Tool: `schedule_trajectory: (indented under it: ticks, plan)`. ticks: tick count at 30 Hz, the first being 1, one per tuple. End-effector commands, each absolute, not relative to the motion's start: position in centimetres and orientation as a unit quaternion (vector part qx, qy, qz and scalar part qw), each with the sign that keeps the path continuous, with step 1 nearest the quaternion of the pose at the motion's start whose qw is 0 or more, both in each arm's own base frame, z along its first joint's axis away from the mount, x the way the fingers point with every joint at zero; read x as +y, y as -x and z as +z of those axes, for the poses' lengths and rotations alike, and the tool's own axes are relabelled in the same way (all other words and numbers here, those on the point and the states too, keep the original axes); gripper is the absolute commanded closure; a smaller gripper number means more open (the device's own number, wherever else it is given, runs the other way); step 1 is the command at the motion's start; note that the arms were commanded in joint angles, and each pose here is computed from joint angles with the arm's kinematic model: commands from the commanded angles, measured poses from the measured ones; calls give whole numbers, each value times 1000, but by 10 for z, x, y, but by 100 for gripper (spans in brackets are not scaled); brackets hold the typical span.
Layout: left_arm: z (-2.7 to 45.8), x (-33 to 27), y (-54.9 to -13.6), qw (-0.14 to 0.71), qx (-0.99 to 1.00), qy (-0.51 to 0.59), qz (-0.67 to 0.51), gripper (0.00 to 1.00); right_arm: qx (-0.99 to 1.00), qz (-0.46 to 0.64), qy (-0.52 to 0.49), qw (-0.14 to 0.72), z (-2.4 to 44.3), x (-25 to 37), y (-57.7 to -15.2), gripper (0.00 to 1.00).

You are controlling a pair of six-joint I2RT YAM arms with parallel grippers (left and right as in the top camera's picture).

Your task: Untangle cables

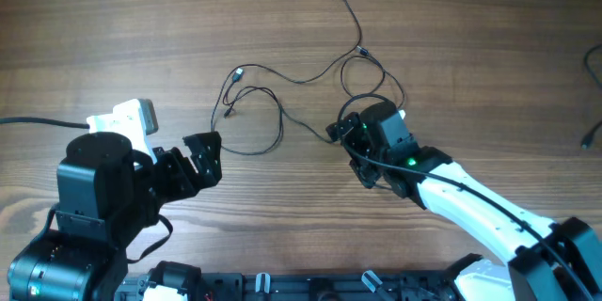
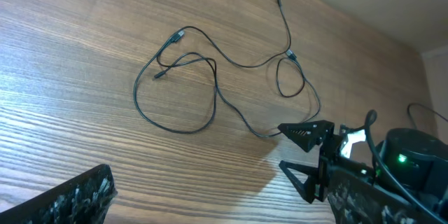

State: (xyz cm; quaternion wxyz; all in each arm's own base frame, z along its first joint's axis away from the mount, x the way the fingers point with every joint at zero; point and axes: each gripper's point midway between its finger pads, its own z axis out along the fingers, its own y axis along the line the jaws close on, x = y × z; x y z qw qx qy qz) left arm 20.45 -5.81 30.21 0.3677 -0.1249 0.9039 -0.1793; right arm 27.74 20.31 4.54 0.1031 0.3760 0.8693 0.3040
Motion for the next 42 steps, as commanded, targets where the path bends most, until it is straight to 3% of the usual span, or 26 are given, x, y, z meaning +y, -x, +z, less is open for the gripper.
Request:
schedule_trajectory:
  ticks: [1, 10, 13, 17, 19, 24, 28, 32, 35, 42]
  plan:
    - [301, -57, -205, 370, 905, 119, -171, 0, 867, 294, -388, 103, 28, 204, -283, 0]
    - [301, -57, -205, 370, 905, 119, -171, 0, 861, 310, -386, 117, 7, 215, -303, 0]
    - [301, -57, -205, 370, 905, 119, -171, 0, 853, 301, -396, 158, 3, 208, -319, 13]
    - [301, -57, -205, 370, 905, 119, -171, 0, 854, 260, -413, 181, -16, 193, -322, 52]
    - [301, -57, -205, 370, 905, 119, -171, 0, 856, 256, -410, 183, -19, 191, -323, 96]
    - [301, -57, -205, 370, 905, 119, -171, 0, 874, 296, -301, 241, 33, 194, -340, 96]
    - [301, -57, -205, 370, 905, 119, -171, 0, 857, 363, -174, 320, 129, 193, -337, 96]
    - [301, -57, -205, 370, 905, 119, -171, 0, 831, 363, -126, 401, 201, 165, -310, 96]
    - [301, -57, -205, 370, 905, 119, -171, 0, 817, 365, -131, 428, 228, 147, -288, 96]
    - [301, -57, -205, 370, 905, 119, -171, 0, 810, 293, -29, 507, 253, 122, -252, 96]
